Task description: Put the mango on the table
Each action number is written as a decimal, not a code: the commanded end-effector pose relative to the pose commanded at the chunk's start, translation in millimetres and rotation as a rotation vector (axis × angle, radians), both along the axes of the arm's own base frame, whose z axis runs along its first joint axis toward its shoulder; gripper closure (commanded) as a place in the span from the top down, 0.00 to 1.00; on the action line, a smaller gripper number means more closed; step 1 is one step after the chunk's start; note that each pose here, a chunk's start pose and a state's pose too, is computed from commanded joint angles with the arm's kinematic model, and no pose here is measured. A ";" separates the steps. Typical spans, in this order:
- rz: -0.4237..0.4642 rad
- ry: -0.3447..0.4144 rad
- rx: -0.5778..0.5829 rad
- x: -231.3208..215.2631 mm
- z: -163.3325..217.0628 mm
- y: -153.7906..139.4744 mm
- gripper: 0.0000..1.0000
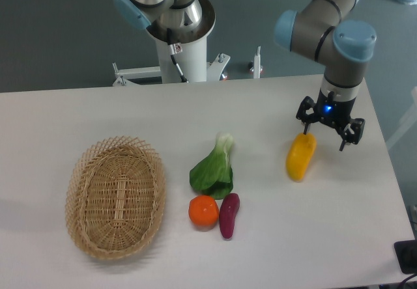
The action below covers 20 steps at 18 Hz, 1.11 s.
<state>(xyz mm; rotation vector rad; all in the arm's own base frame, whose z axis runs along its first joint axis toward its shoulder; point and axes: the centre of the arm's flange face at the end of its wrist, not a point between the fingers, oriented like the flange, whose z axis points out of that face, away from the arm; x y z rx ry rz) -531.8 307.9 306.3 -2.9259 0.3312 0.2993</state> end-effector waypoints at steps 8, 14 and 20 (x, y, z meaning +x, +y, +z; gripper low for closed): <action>0.047 0.101 0.041 -17.8 65.8 4.9 1.00; 0.046 0.093 0.036 -22.2 85.1 6.0 1.00; 0.041 0.089 0.034 -21.2 85.8 6.6 1.00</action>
